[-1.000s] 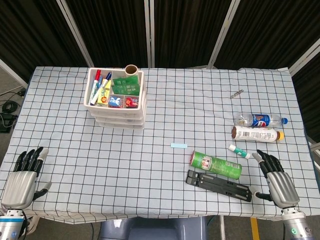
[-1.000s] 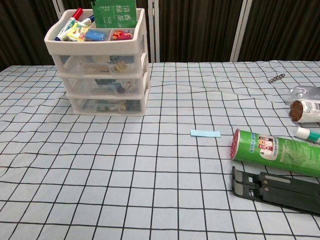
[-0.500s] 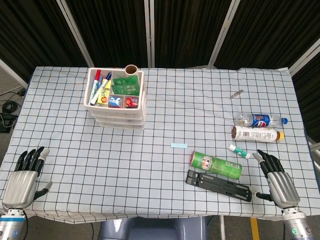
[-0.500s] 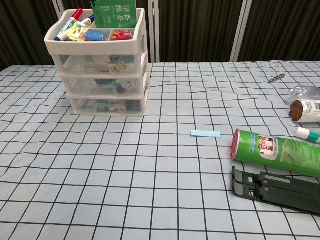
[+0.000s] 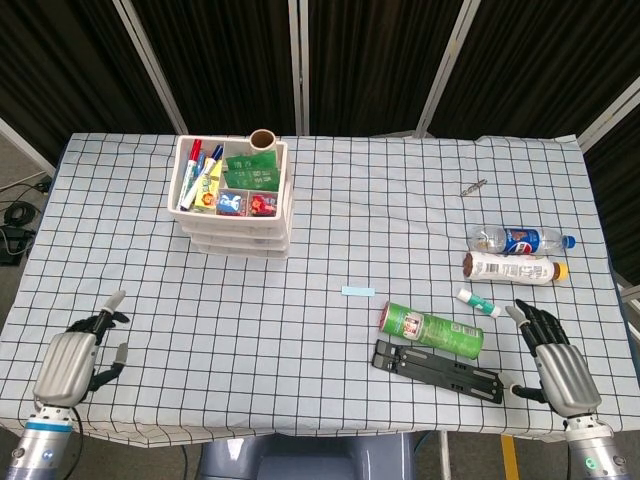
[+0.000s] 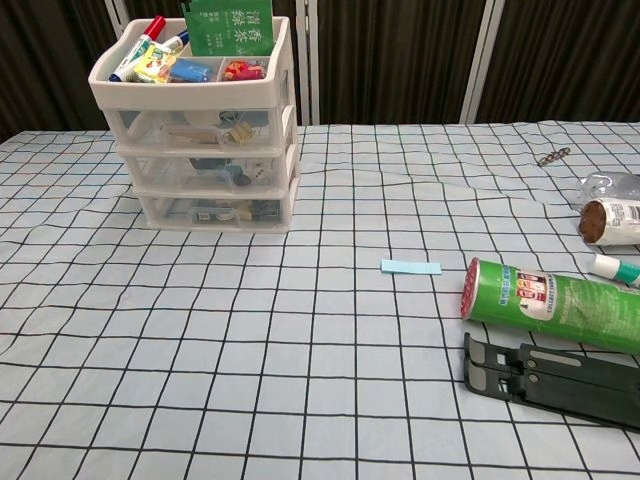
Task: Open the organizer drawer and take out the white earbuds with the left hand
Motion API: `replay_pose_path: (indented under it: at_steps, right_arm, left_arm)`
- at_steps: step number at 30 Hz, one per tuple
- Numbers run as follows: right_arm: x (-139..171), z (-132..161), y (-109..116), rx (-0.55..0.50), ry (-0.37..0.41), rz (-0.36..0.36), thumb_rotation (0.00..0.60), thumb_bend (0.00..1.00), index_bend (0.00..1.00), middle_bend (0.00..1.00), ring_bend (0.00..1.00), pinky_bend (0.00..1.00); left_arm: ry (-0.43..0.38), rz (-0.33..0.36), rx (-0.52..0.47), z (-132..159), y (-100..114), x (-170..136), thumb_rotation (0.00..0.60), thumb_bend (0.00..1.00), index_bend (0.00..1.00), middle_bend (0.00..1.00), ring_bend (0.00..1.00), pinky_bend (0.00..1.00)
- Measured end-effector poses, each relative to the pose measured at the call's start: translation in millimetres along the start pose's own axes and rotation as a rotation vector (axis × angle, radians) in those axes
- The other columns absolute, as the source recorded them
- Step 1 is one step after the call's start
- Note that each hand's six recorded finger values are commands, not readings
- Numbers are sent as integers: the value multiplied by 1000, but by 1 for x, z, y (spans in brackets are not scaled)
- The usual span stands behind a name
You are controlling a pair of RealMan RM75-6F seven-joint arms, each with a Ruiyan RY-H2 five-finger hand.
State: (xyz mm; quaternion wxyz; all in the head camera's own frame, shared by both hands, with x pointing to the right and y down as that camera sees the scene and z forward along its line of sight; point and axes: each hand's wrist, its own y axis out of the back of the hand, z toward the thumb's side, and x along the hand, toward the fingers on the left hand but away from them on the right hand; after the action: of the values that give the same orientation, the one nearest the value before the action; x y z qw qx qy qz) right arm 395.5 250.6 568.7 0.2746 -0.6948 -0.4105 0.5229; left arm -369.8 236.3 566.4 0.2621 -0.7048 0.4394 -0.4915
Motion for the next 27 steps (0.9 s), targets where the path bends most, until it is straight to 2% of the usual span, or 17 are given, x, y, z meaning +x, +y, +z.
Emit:
replay_pose_path:
  at_steps: [7,14,18,27]
  right_arm:
    - [0,0,1,-10,-1,1,600,111,0,0,0,0]
    - [0,-2,4,-27,-3,-2,600,111,0,0,0,0]
    - [-1,-4,5,-37,-8,2,600,111,0,0,0,0]
    - [-4,-9,9,-63,-20,0,600,111,0,0,0,0]
  left_arm:
    - [-50,-89,-322,27,-20,25,600,779,0,664,630,572]
    - [6,-213,-570,39,-37,62,600,813,0,707,662,591]
    - [30,-277,-642,44,-45,86,600,813,0,715,668,593]
    - [78,-362,-686,47,-63,121,600,813,0,718,672,593]
